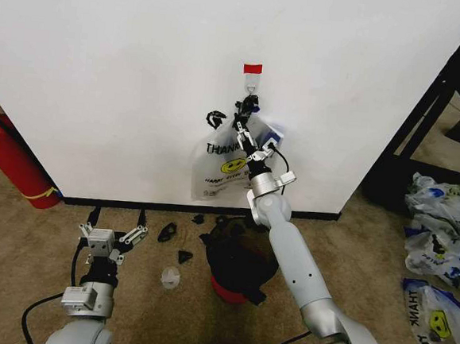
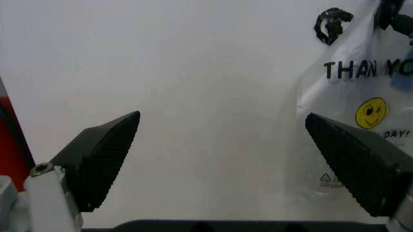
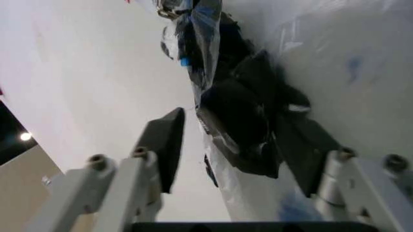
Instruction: Pick up the garbage bag from the wall and place it over the trash bin.
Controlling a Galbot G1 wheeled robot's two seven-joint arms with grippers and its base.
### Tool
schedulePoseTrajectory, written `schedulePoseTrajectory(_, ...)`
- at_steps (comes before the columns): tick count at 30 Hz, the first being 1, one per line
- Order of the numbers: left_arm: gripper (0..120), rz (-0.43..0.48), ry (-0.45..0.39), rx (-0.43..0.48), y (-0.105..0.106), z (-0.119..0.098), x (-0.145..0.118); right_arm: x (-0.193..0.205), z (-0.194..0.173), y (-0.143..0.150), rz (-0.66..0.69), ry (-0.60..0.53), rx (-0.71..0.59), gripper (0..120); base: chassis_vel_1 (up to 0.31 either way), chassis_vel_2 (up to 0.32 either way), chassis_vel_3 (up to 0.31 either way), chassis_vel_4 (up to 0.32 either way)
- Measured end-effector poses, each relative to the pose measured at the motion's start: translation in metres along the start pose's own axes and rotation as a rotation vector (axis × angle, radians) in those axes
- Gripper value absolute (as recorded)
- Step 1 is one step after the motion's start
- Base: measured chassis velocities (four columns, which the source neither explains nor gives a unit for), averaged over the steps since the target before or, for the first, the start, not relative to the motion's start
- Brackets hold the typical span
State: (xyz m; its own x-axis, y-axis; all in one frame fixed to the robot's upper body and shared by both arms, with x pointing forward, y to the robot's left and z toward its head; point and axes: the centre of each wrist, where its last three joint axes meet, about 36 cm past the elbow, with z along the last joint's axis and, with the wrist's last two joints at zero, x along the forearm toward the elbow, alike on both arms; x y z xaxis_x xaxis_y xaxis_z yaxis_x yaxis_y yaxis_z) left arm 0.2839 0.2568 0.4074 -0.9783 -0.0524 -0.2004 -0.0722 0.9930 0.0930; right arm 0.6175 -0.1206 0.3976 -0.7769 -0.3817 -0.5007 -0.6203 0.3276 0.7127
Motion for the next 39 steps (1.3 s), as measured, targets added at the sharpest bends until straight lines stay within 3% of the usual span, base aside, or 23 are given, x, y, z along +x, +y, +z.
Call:
schedulePoseTrajectory(13, 100, 0.0, -0.005, -0.003, 0.002, -0.001, 0.0, -0.015, 0.003, 0.004, -0.014, 0.005, 0.015, 0, 0.0, 0.0, 0.0, 0.0)
schedulePoseTrajectory(39, 100, 0.018, -0.014, -0.011, 0.003, -0.001, -0.004, 0.009, -0.01, 0.004, -0.009, 0.005, 0.068, 0, 0.0, 0.0, 0.0, 0.0)
